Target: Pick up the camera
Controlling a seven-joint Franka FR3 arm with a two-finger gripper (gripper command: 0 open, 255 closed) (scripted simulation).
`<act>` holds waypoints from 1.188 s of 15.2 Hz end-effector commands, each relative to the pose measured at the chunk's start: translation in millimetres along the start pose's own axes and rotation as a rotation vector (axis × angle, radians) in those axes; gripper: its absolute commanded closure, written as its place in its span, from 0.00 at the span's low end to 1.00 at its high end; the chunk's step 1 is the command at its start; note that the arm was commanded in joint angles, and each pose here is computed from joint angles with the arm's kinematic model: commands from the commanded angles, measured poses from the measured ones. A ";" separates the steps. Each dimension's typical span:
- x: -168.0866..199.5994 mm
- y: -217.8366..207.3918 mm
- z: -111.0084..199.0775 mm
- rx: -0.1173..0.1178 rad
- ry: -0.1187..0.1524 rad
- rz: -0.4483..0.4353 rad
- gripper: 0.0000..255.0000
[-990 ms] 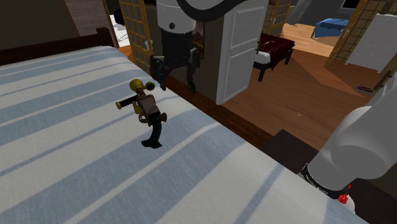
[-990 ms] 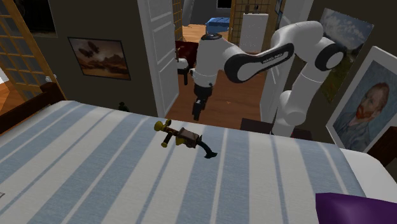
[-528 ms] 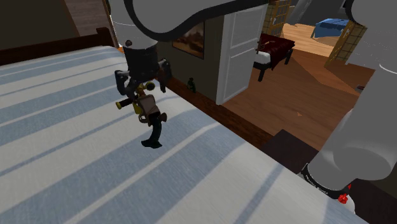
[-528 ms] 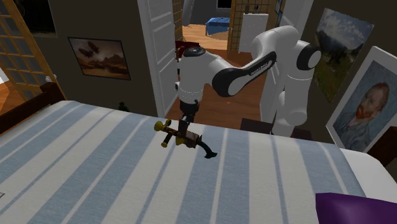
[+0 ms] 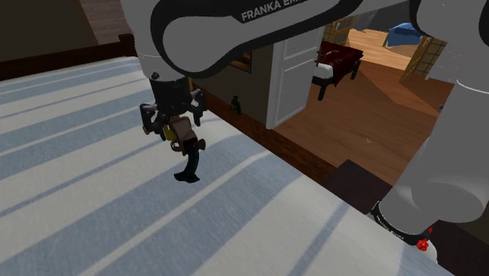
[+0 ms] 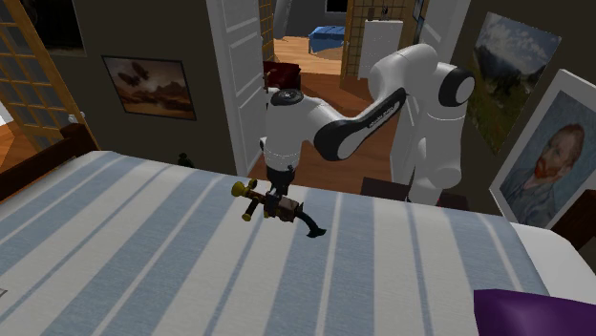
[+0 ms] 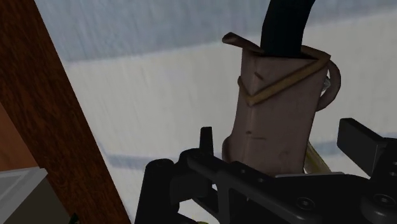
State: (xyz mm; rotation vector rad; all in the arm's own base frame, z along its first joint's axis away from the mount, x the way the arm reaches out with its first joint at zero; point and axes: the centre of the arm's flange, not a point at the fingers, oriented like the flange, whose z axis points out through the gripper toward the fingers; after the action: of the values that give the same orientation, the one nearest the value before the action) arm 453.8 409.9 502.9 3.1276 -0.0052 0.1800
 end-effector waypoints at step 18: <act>3.0 -0.3 -24.7 0.001 0.000 0.000 1.00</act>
State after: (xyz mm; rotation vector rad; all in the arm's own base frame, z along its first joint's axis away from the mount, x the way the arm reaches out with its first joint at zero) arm 454.7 410.3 522.5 3.1280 -0.0051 0.1802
